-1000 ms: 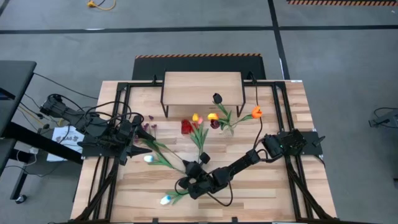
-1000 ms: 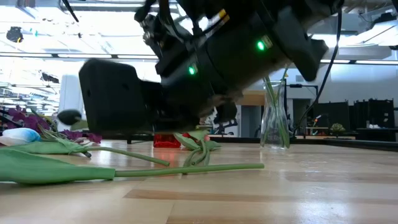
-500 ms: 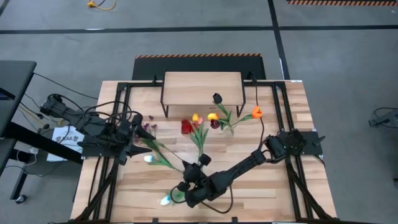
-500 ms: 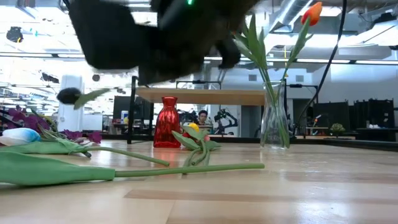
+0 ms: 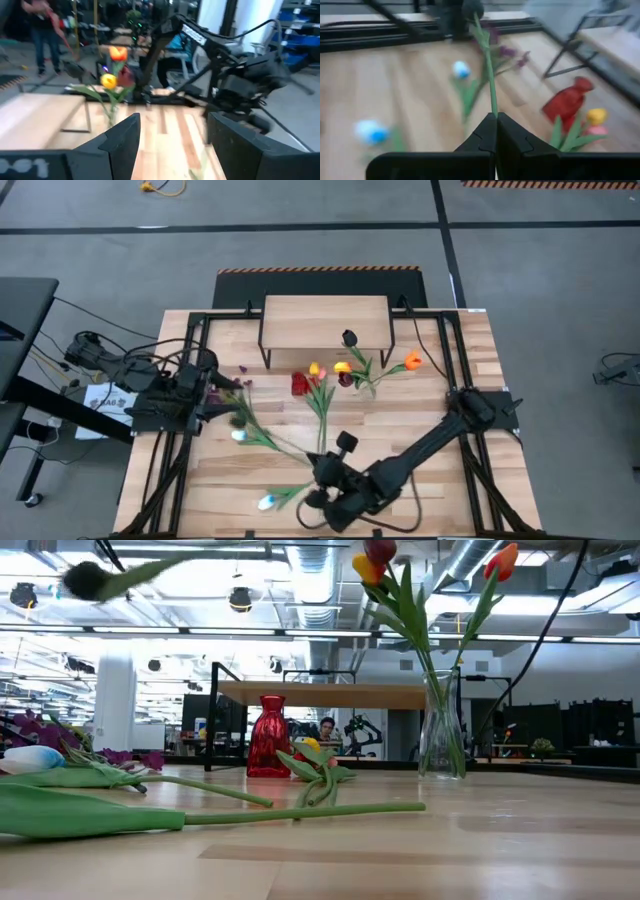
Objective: Pick and place flowers into a vace then onto a shelf
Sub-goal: Put the black flower into the transparent vase
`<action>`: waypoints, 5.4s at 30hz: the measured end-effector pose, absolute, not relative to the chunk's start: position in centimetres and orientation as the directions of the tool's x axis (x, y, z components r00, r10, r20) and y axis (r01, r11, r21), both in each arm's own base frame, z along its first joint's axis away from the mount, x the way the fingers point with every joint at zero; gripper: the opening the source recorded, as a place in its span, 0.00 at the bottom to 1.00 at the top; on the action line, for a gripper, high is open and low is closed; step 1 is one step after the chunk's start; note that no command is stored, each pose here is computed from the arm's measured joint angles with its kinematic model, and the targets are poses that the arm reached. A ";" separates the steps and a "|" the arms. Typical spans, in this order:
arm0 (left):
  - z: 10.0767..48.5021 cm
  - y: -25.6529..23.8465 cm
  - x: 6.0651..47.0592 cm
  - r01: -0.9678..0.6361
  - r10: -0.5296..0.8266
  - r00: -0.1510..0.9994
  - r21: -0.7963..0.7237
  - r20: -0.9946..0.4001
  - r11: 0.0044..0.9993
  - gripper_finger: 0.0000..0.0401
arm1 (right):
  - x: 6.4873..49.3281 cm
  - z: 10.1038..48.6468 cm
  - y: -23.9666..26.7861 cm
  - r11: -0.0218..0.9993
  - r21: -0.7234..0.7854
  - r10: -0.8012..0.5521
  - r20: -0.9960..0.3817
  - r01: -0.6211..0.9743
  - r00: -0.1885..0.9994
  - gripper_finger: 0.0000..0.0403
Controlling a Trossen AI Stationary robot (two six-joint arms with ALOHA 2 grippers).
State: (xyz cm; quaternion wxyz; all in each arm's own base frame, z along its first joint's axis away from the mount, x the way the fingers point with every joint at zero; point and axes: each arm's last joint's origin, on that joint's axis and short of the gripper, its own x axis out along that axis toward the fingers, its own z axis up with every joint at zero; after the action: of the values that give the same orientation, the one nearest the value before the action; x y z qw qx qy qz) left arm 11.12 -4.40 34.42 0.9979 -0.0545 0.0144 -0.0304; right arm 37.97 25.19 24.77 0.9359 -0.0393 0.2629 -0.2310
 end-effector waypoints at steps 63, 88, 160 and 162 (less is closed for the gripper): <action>39.6 -7.2 15.2 0.166 -0.180 0.772 0.080 0.609 0.983 0.55 | 38.8 42.5 16.4 0.946 -0.212 -0.235 0.081 0.247 0.969 0.00; 39.2 -7.4 15.4 0.144 -0.216 0.787 0.168 0.578 0.975 0.01 | 38.9 42.3 16.5 0.951 -0.224 -0.206 0.062 0.214 0.977 0.01; 35.6 -9.3 25.5 0.319 -0.306 0.947 0.367 -0.094 0.874 0.02 | 39.2 39.4 15.7 0.941 -0.339 -0.085 -0.214 0.008 0.973 0.03; 35.6 -9.3 25.5 0.319 -0.306 0.947 0.356 -0.094 0.878 0.04 | 39.1 39.4 15.6 0.941 -0.337 -0.098 -0.212 0.022 0.972 0.02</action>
State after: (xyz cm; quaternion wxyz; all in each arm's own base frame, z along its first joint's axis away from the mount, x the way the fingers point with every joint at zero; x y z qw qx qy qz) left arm 25.49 -9.35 35.61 0.9690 0.1866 0.0176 -0.1612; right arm 39.14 15.64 39.37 0.9786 -0.1686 0.1136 -0.0306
